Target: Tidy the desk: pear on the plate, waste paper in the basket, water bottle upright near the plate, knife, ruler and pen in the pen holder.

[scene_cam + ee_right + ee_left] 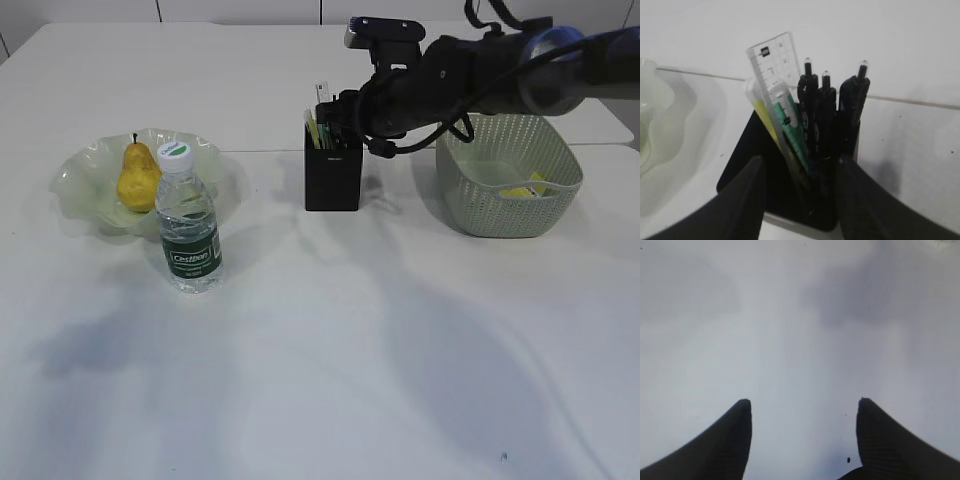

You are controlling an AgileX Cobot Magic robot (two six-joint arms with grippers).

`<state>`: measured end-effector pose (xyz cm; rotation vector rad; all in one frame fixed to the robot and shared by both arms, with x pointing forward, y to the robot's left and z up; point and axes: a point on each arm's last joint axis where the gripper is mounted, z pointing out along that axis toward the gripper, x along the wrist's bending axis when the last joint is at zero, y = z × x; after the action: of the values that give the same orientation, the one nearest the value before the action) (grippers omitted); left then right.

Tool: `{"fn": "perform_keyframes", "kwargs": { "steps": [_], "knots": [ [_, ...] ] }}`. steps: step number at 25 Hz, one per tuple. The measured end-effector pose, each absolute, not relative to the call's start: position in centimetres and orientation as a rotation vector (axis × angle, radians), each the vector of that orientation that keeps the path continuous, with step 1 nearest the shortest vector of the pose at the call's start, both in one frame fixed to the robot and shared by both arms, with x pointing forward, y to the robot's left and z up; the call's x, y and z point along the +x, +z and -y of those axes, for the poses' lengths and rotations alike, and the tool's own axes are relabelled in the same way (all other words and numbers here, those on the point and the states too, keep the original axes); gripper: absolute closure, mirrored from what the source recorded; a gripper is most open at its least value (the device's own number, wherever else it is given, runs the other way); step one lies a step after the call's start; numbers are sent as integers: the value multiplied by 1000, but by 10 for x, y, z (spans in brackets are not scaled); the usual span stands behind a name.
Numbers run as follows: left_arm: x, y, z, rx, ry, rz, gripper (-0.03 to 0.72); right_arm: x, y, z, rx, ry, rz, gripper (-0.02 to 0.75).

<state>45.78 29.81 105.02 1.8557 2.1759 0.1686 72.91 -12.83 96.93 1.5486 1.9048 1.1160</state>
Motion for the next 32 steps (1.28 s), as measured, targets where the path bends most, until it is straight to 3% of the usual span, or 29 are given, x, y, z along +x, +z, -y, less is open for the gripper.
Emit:
{"fn": "perform_keyframes", "kwargs": {
  "steps": [9, 18, 25, 32],
  "knots": [
    [458, 1050, -298, 1856, 169, -2176, 223, 690, 1032, 136, 1597, 976, -2112, 402],
    [458, 1050, -299, 1860, 174, -2176, 223, 637, 1101, 167, 1624, 783, -2251, 401],
    [455, 1049, -299, 1909, 151, -2169, 223, 603, 1128, 192, 1604, 663, -2248, 401],
    [444, 1062, -300, 1916, 221, -2137, 223, 547, 1119, 217, 1604, 545, -2204, 401]
  ]
}}
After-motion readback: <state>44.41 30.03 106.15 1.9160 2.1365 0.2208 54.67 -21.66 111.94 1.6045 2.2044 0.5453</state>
